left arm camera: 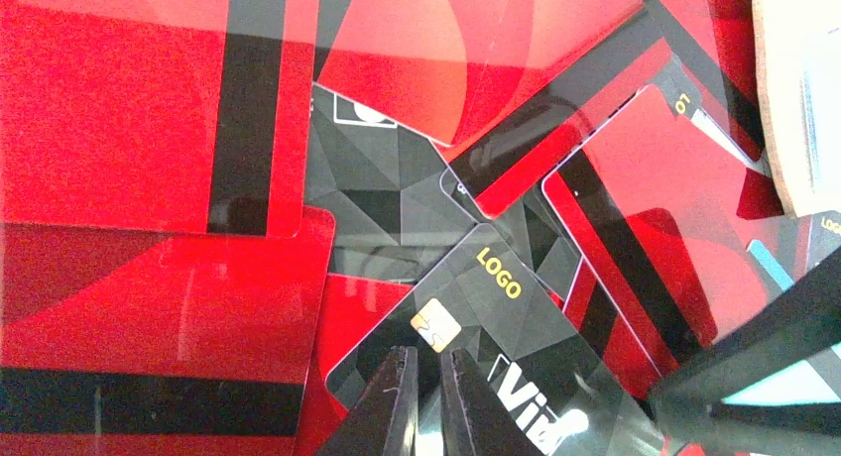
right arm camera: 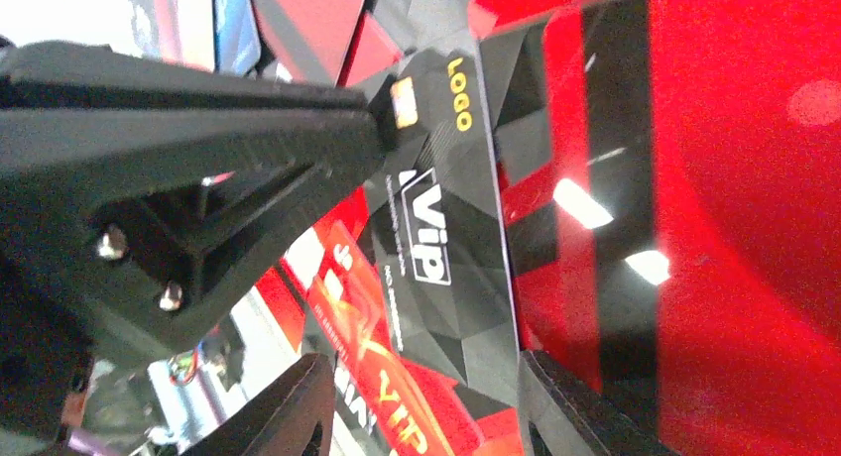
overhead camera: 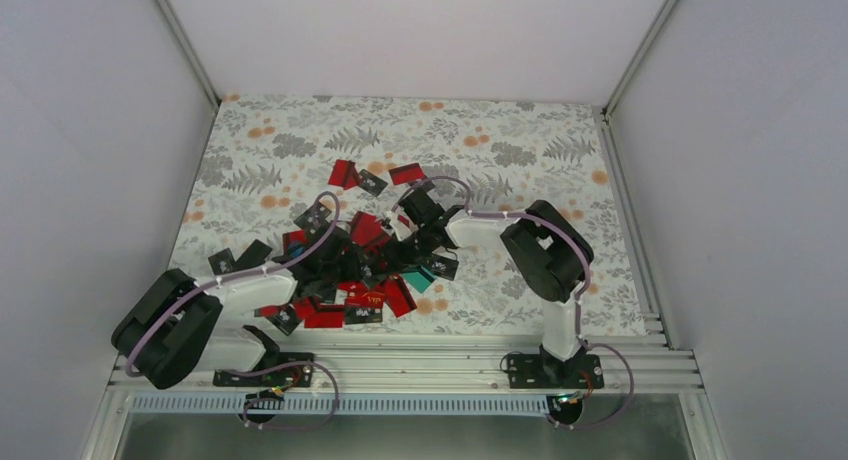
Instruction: Put the credit cards into the card holder
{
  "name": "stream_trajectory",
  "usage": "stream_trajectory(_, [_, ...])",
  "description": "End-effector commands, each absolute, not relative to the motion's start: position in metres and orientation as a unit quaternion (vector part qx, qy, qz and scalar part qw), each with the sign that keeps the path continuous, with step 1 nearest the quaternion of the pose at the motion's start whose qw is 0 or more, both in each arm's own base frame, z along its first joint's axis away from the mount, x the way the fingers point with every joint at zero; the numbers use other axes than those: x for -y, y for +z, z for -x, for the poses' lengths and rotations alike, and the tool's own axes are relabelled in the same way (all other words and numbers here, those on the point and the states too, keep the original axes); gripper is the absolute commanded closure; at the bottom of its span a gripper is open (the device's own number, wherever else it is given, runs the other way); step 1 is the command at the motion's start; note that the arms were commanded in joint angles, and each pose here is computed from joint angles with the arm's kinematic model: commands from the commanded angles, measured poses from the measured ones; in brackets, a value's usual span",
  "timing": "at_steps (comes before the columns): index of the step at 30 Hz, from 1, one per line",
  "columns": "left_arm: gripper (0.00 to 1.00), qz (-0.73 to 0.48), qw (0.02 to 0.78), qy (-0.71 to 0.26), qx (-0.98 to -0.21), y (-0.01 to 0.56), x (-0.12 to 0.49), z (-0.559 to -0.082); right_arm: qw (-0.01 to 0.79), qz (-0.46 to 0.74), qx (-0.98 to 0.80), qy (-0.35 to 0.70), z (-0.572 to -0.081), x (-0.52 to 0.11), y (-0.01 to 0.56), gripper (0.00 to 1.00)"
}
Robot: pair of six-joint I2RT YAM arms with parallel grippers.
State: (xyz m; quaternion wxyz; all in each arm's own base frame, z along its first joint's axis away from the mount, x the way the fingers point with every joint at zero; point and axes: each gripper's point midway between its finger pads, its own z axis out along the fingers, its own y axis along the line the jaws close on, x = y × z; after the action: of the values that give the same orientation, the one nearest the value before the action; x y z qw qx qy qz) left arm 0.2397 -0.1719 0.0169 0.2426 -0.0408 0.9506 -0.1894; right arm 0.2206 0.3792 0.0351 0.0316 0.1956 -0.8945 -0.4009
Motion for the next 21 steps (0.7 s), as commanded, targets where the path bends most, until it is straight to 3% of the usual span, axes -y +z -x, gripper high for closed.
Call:
stream_trajectory(1, [0.90,0.042,0.185,-0.173,-0.967,-0.006,0.158,-0.208,0.103,-0.201,0.860,-0.458,-0.194,-0.382,0.045,0.51])
stream_trajectory(8, [0.90,0.027,0.205,-0.193,-0.959,0.024,0.165,-0.211,0.104,-0.214,0.848,-0.474,-0.190,-0.383,0.057,0.52])
stream_trajectory(14, [0.90,0.020,0.205,-0.186,-0.961,0.037,0.166,-0.207,0.028,-0.189,0.916,-0.353,-0.221,-0.359,0.033,0.52])
stream_trajectory(21, [0.90,0.025,0.190,-0.185,-0.964,0.022,0.166,-0.201,0.020,-0.189,0.933,-0.304,-0.223,-0.350,0.014,0.52])
